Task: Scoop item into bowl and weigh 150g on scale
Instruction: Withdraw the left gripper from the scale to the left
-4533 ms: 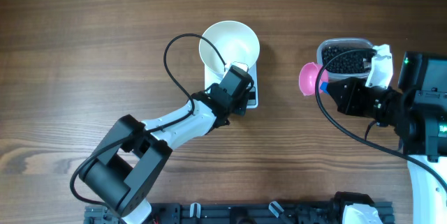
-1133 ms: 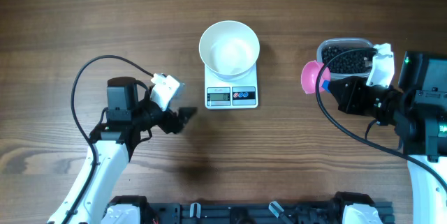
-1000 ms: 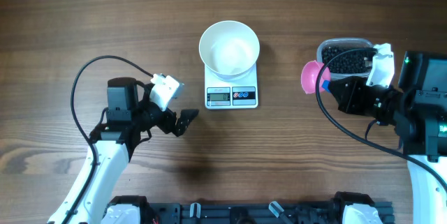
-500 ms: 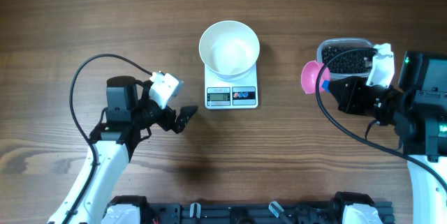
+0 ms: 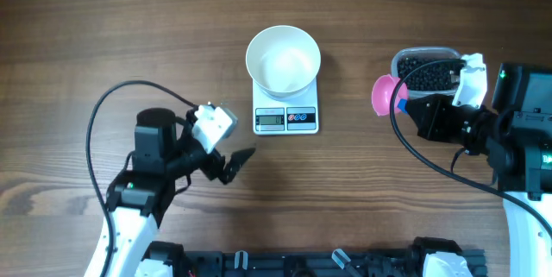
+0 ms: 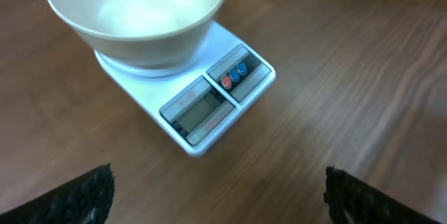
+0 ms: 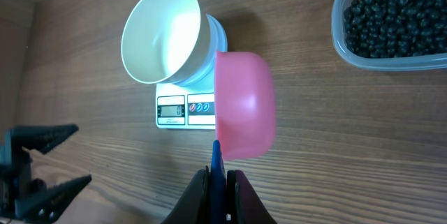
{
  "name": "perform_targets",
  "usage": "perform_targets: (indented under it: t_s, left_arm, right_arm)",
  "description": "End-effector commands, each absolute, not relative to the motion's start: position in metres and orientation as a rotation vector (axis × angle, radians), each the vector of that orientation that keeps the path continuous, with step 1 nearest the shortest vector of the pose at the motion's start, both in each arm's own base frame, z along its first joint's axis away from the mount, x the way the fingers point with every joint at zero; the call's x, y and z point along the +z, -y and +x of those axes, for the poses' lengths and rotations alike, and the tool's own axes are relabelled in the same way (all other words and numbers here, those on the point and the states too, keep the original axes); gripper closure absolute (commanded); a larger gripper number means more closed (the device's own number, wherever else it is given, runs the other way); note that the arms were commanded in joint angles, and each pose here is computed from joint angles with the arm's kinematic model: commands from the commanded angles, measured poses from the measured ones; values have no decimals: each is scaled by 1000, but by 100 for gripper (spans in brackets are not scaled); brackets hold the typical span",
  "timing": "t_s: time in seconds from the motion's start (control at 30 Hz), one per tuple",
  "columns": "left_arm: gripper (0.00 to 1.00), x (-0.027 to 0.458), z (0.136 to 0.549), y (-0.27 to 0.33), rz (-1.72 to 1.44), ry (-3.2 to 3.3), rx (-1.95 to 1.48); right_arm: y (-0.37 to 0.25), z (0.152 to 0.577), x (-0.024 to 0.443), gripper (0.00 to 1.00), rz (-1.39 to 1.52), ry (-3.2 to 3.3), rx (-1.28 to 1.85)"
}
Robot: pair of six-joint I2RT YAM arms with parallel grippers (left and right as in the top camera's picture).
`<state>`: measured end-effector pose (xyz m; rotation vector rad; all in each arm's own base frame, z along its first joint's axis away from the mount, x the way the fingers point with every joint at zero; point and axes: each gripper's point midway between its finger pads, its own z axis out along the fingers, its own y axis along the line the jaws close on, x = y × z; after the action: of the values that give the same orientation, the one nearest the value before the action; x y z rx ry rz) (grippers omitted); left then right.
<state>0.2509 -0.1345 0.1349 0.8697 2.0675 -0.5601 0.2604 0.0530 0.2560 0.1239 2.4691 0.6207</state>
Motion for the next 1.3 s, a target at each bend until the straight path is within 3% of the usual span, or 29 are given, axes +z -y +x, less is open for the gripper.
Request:
perform_targets:
  t_s: [0.0, 0.13, 0.33, 0.63, 0.73, 0.9, 1.27]
  left_arm:
    - [0, 140, 232, 138, 912, -2059, -537]
    - [0, 141, 226, 118, 722, -2170, -412]
    - [0, 128, 217, 114, 715, -2187, -388]
    - [0, 149, 233, 135, 732, -2023, -405]
    - [0, 146, 249, 120, 520, -2095, -334]
    - [0, 142, 262, 131, 538, -2082, -324]
    - [0, 124, 248, 138, 601, -2157, -340]
  right_arm:
    - [-53, 262, 260, 96, 116, -2458, 609]
    - [-53, 262, 260, 96, 118, -2459, 609]
    - [-53, 265, 262, 96, 114, -2445, 607]
    - [-53, 265, 262, 96, 115, -2444, 607]
    - [-53, 265, 262, 96, 114, -2445, 607]
    - [-53, 264, 261, 96, 116, -2449, 608]
    - [-53, 263, 260, 96, 117, -2454, 608]
